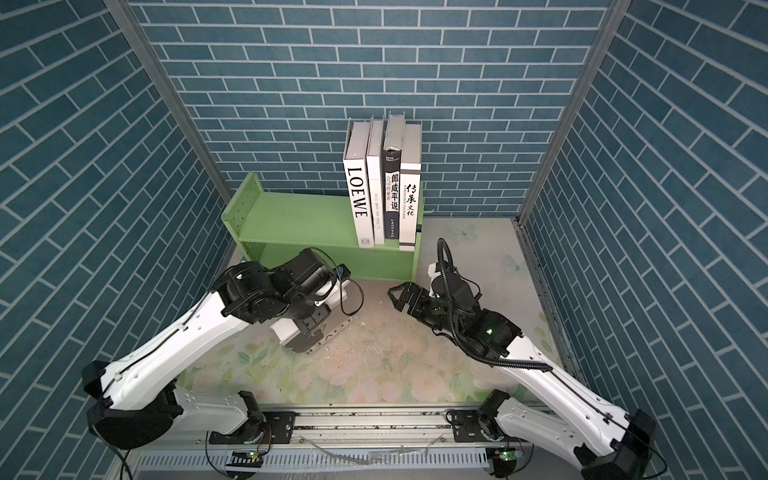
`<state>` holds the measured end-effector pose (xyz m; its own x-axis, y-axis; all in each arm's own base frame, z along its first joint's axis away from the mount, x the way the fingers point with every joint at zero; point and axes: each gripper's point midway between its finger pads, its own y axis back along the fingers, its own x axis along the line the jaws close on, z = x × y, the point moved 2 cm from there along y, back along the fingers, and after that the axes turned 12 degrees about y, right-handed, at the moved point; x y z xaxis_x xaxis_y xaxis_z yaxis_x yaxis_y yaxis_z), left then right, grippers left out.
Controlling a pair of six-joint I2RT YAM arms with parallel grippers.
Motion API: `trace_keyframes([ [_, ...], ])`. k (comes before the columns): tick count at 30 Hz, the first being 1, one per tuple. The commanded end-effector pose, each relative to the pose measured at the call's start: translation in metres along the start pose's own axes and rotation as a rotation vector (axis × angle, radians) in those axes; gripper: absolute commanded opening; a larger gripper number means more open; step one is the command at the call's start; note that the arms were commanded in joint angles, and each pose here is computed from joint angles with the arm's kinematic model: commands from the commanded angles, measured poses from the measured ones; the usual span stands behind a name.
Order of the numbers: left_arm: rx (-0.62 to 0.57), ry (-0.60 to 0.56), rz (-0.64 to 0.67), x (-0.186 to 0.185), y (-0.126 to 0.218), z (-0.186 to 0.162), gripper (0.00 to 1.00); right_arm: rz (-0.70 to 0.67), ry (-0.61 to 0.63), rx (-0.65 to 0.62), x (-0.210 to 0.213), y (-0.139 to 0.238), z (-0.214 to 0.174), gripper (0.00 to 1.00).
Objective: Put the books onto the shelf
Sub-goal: 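Grip the LOVER booklet's edge with the left gripper and lift it upright, then swing the LOVER booklet toward the shelf with left while right rises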
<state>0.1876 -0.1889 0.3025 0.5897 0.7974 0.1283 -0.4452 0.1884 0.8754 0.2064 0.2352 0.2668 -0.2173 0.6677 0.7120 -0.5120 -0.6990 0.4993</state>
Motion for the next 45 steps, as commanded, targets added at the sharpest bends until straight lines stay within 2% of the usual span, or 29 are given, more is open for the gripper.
trace_keyframes([
  [1,-0.132,0.074,0.041,0.015,0.047,-0.002,0.2,0.127,-0.104,0.122,0.031,-0.003,0.001,0.98],
  [6,-0.226,0.153,0.042,0.03,0.099,-0.012,0.2,0.198,-0.135,0.188,0.065,-0.006,0.015,0.98],
  [9,-0.286,0.194,-0.025,0.035,0.131,-0.014,0.2,0.235,-0.136,0.186,0.08,-0.001,0.029,0.98],
  [12,-0.395,0.239,-0.1,0.041,0.169,-0.012,0.18,0.3,-0.116,0.164,0.103,0.01,0.048,0.98],
  [15,-0.592,0.273,-0.179,0.05,0.208,-0.007,0.17,0.371,-0.07,0.132,0.131,0.025,0.066,0.98],
  [19,-0.985,0.23,-0.37,0.045,0.269,0.007,0.17,0.443,-0.038,0.08,0.159,0.052,0.092,0.98],
  [22,-1.088,0.176,-0.441,0.039,0.291,0.008,0.17,0.447,-0.04,0.075,0.169,0.071,0.101,0.98],
  [25,-1.006,0.112,-0.46,0.025,0.283,0.015,0.15,0.411,-0.078,0.107,0.164,0.083,0.096,0.98],
  [29,-0.82,0.025,-0.479,0.0,0.25,0.028,0.13,0.33,-0.17,0.157,0.141,0.096,0.08,0.98],
  [35,-0.693,-0.054,-0.535,-0.03,0.219,0.043,0.11,0.227,-0.4,0.249,0.105,0.114,0.04,0.98],
  [39,-0.599,-0.079,-0.489,-0.036,0.191,0.045,0.1,0.184,-0.525,0.206,0.087,0.133,0.029,0.97],
  [45,-0.505,-0.098,-0.416,-0.04,0.15,0.046,0.08,0.17,-0.746,0.106,0.051,0.125,0.018,0.97],
])
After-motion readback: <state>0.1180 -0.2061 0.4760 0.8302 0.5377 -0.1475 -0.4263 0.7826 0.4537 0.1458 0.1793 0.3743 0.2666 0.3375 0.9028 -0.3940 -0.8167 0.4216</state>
